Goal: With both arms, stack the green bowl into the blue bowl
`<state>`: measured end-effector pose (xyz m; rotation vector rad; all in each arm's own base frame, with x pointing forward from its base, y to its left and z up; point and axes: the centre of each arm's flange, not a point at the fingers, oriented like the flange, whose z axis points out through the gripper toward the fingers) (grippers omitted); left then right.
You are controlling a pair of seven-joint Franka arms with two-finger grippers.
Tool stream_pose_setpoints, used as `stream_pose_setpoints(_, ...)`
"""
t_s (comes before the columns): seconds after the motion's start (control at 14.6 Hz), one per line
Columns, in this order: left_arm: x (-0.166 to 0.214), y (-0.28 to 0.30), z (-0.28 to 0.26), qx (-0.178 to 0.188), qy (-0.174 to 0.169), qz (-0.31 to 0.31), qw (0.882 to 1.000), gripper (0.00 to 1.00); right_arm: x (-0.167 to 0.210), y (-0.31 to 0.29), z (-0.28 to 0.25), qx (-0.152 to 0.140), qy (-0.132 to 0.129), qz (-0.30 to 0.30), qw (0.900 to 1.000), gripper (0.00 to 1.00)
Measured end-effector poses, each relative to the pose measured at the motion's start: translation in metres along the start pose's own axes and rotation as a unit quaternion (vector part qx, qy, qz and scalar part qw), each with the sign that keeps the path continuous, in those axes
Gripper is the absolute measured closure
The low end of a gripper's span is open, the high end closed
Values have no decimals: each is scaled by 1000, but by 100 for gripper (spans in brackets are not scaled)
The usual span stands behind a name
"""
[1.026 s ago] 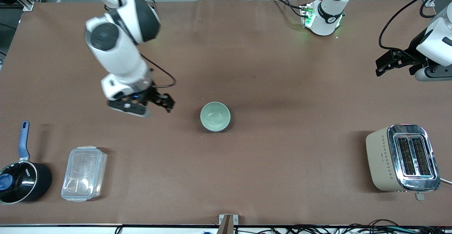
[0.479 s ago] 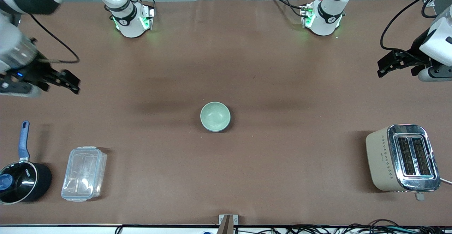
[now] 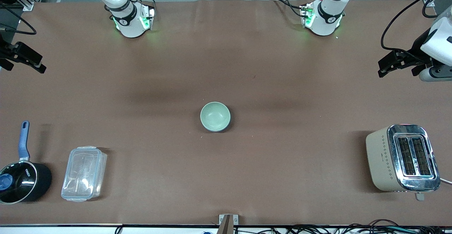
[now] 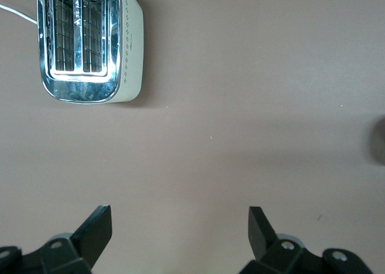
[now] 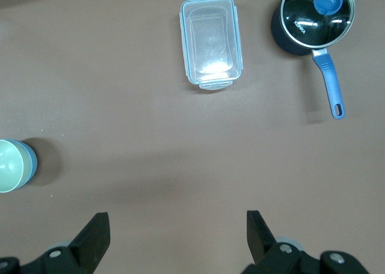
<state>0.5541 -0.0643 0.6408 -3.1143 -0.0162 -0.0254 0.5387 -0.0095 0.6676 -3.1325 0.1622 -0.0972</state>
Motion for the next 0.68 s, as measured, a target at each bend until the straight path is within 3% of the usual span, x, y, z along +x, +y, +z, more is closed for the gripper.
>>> stream_pose_setpoints(0.68,-1,-1,-2,0,-1,10,1000,0,4,-2,5,-1,-4,-21,1000,0)
